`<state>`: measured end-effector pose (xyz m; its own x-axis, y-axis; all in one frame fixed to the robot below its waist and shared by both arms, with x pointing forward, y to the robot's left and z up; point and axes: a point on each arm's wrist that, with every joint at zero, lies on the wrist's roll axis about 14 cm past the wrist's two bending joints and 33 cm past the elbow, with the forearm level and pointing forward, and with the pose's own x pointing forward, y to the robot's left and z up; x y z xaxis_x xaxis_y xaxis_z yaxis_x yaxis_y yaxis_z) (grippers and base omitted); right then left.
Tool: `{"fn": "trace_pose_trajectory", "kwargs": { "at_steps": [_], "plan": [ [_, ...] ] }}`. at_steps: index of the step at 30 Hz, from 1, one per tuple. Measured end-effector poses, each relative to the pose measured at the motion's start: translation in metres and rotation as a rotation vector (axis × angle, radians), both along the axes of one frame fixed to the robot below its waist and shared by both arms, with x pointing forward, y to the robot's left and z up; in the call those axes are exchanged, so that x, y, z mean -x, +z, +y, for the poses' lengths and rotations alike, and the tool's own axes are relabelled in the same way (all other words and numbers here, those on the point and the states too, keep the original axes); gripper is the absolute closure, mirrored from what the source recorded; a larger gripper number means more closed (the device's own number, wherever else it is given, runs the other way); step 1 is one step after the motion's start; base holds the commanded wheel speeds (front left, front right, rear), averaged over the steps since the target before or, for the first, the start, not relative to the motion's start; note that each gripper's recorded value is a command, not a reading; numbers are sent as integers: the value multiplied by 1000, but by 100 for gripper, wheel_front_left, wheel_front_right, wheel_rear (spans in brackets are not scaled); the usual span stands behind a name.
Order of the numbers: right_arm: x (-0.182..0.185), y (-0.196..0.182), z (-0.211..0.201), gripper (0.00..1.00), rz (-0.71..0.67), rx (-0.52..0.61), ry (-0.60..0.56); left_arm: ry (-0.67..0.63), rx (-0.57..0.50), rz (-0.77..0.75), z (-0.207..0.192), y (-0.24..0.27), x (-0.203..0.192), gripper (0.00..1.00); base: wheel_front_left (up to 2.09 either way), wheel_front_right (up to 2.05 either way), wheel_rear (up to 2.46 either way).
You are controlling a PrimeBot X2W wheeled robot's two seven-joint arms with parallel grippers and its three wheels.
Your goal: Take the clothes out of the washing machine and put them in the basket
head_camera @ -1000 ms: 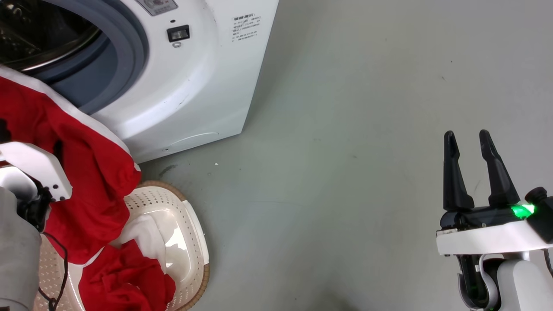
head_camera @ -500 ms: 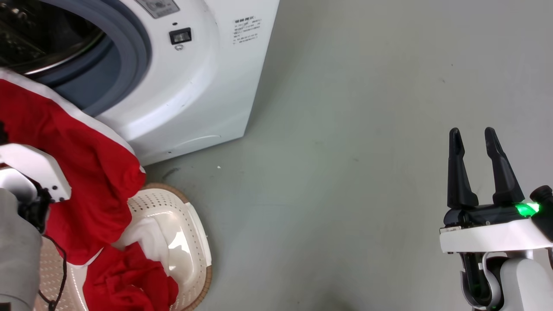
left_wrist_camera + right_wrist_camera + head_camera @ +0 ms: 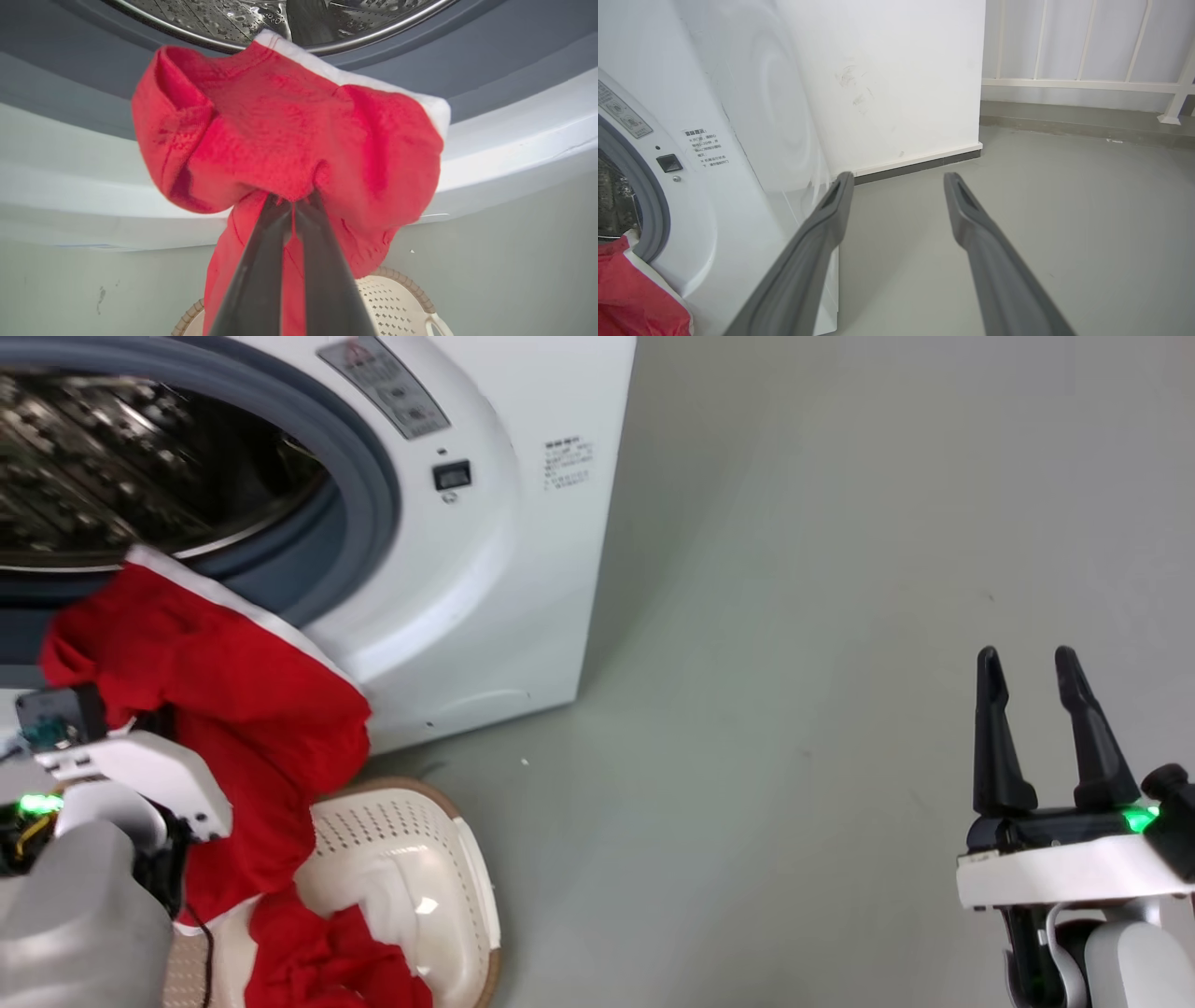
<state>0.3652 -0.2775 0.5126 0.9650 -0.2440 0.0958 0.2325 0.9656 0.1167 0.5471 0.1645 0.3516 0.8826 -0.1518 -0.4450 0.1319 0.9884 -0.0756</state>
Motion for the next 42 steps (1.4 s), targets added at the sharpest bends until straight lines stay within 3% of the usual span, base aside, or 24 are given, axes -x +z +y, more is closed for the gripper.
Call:
{"fn": "trace_pose_trajectory", "kwargs": {
  "at_steps": [10, 17, 27, 42],
  "plan": [
    [7, 19, 12, 0, -38, 6, 39, 6, 54, -128, -4, 37, 38, 100, 0, 0, 0],
    [5, 24, 23, 0, -40, 8, 76, -14, 90, -117, -18, 27, 87, 100, 0, 0, 0],
    [-6, 18, 31, 0, -17, 11, 103, 39, 137, 114, -22, -30, 157, 100, 0, 0, 0],
    [-46, -18, 24, 0, 59, 38, 93, 83, 87, 409, -12, -131, 154, 100, 0, 0, 0]
  ]
}}
